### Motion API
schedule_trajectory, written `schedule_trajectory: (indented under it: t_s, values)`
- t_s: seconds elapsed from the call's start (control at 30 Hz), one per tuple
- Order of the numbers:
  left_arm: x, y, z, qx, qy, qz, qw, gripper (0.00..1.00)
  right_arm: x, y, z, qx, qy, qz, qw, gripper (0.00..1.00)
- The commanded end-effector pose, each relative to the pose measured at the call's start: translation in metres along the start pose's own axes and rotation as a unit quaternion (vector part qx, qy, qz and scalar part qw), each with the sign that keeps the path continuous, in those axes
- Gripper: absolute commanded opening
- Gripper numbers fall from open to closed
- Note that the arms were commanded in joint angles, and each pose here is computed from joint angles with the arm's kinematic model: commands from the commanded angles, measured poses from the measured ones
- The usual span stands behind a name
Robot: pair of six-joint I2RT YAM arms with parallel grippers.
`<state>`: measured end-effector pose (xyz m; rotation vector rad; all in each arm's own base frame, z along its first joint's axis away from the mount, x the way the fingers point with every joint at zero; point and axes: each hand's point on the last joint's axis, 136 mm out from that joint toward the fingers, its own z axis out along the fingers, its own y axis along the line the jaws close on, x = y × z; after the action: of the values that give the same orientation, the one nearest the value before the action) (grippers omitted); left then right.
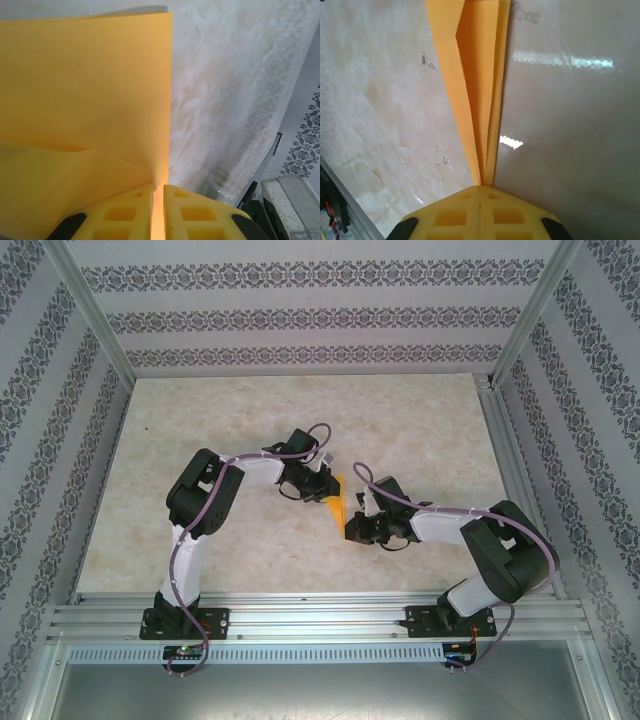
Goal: Fold a paper plane with a square sheet of paper (pick it up from the middle)
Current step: Fold the wing for the fifth time at the center of the table.
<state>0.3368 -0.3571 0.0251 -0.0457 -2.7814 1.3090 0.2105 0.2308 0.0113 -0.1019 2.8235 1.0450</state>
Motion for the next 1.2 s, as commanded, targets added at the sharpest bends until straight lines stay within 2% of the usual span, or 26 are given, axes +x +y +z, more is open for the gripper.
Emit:
schedule_trajectory:
  t_s: [0.0,0.1,0.33,0.57,0.73,0.87,1.0,1.17]
  values:
    - [-0.006,0.026,0.008,-0.038,-0.008,-0.016,0.999,0.16,0.053,-0.027,-0.002,0.049,0.086,0.033,0.995,0.03]
    - [-0.005,0.026,0.008,-0.036,-0.006,-0.015,0.999,0.16,0.041,-0.016,-0.011,0.045,0.063,0.020,0.997,0.03]
    - [-0.004,0.022,0.008,-0.031,-0.003,-0.012,0.999,0.17,-0.033,0.054,-0.034,-0.043,-0.051,-0.018,0.998,0.05]
    - [-0.007,0.014,0.006,-0.019,-0.005,-0.007,1.000,0.17,-0.065,0.048,-0.012,-0.035,-0.070,0.001,0.997,0.07]
    - [-0.008,0.008,0.004,-0.012,-0.005,-0.004,1.000,0.17,-0.073,0.041,-0.001,-0.022,-0.066,0.000,0.998,0.09]
    - [-0.008,0.004,0.003,-0.006,-0.004,0.002,1.000,0.18,-0.061,0.019,0.013,-0.003,-0.038,0.018,0.999,0.08]
    - [-0.010,-0.008,-0.001,0.009,-0.004,0.016,1.000,0.22,-0.042,-0.008,0.022,0.018,-0.018,0.043,0.999,0.06]
    - [-0.013,-0.037,-0.019,0.032,-0.019,0.052,0.998,0.32,-0.034,-0.018,0.025,0.005,-0.020,0.066,0.998,0.04]
